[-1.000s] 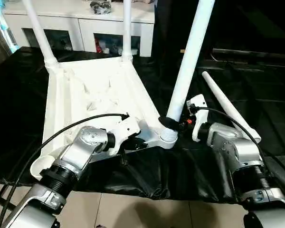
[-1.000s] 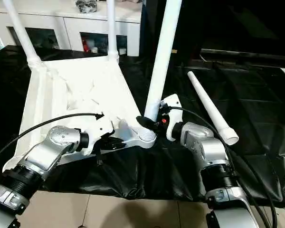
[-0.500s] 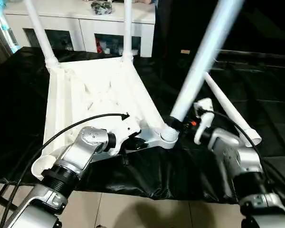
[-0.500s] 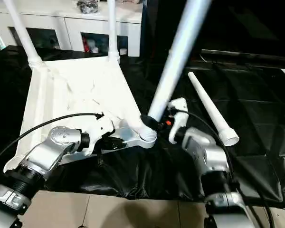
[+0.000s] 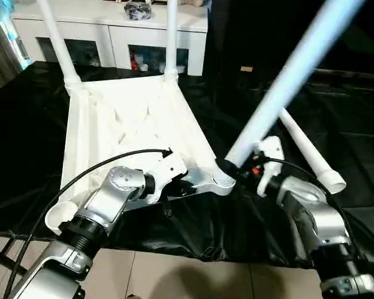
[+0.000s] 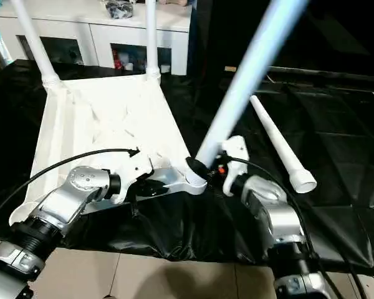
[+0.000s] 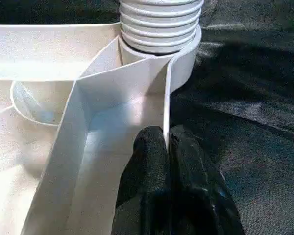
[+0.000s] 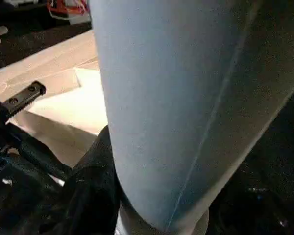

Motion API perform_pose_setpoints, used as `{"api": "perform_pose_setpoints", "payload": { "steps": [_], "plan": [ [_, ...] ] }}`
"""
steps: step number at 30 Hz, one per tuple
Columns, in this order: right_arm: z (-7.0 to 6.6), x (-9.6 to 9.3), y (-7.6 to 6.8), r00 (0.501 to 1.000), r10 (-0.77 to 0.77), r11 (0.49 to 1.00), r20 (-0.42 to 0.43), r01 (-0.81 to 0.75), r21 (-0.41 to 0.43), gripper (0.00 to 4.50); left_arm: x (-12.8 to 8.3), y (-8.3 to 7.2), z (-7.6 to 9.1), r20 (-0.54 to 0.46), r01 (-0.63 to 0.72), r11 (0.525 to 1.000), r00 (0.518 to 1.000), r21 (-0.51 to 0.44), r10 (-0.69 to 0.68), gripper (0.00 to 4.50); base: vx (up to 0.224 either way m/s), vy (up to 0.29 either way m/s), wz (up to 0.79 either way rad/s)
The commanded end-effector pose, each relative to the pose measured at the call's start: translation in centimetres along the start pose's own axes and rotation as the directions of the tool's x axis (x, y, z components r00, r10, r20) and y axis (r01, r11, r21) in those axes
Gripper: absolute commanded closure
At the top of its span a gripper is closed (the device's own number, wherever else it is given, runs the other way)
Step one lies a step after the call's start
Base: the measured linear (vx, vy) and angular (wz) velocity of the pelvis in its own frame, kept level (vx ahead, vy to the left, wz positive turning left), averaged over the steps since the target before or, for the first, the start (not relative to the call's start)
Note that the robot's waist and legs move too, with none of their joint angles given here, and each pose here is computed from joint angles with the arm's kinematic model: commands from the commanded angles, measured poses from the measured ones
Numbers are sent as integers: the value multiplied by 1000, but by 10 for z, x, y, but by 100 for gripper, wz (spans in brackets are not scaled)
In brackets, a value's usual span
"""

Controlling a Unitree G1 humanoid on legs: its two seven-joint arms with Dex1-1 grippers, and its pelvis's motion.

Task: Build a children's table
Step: Insert table leg to table base

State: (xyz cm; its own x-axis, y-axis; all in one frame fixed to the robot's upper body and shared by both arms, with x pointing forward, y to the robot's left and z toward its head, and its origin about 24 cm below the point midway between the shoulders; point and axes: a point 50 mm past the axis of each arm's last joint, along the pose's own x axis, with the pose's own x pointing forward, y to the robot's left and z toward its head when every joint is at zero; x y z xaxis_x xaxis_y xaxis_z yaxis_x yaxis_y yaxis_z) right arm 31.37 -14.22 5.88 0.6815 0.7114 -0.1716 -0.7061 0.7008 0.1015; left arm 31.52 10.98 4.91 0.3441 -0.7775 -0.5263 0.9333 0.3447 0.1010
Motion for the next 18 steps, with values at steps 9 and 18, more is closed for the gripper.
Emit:
{"api": "perform_pose_setpoints", "payload": {
  "steps": [9,18],
  "plan": [
    [-21,8,0,962,151,988,-230,-155,1,261,-12,8,3,-17,-17,998,1000,59,18,450,0,0,0],
    [-22,7,-1,906,311,947,-286,-320,16,261,-23,3,9,-29,75,989,997,123,-72,450,0,0,0]
  ]
}}
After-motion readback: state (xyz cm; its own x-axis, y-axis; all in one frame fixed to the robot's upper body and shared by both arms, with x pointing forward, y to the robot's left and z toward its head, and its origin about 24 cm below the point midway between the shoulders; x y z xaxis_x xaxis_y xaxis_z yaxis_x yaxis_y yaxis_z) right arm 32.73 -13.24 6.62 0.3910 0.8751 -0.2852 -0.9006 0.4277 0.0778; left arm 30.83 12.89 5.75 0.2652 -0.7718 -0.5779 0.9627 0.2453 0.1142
